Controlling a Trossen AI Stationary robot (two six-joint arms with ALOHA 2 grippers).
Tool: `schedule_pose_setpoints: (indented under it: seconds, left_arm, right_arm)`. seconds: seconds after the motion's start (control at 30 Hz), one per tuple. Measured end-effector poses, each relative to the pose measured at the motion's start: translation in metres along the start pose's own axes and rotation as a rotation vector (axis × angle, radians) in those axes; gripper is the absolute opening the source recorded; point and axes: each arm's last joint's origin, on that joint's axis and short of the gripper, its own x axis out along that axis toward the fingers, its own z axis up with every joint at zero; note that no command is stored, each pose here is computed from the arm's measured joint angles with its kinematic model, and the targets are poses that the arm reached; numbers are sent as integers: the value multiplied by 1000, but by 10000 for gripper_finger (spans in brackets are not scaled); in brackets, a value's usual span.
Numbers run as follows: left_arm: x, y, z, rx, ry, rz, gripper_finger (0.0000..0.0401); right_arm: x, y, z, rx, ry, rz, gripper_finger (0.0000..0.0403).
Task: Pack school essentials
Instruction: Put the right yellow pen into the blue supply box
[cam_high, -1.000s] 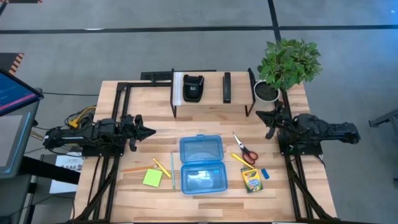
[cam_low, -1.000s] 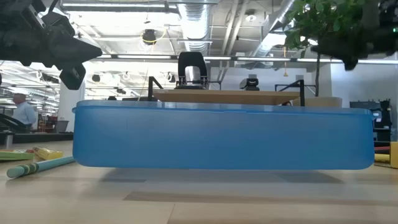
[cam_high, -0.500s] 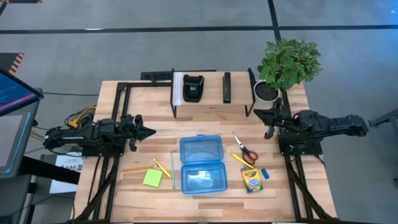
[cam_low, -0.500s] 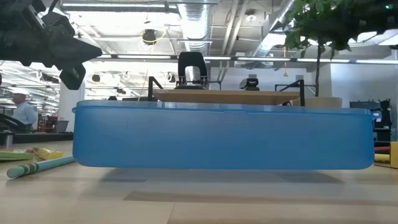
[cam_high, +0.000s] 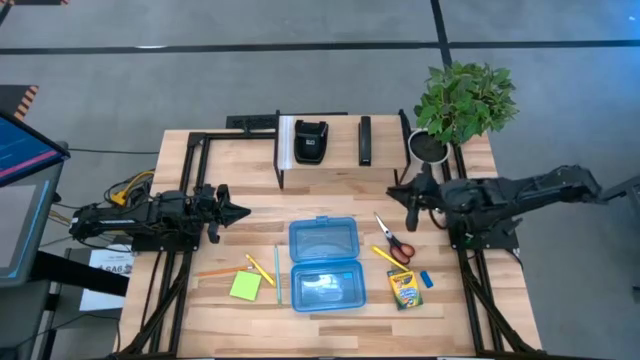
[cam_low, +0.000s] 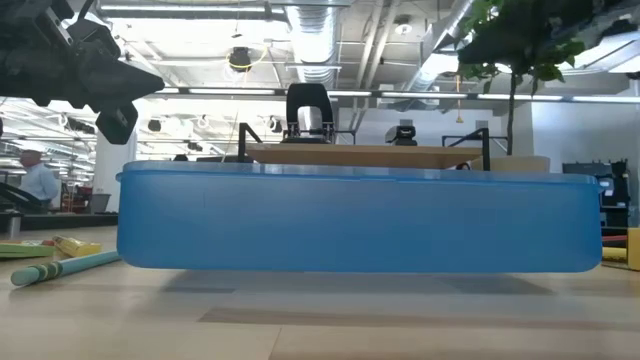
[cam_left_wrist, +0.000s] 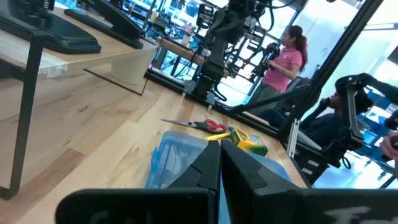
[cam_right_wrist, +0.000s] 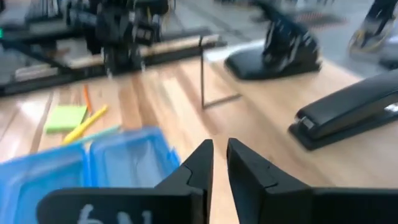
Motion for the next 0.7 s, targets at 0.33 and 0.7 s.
schedule_pose_setpoints:
  seconds: [0.33,0.7]
  left_arm:
    - [0,0,0,0,0,0,0]
    - [0,0,0,0,0,0,0]
  right_arm:
    - [0,32,-2,24,379,71,105]
    - [22,64,-41,19,682,57,132]
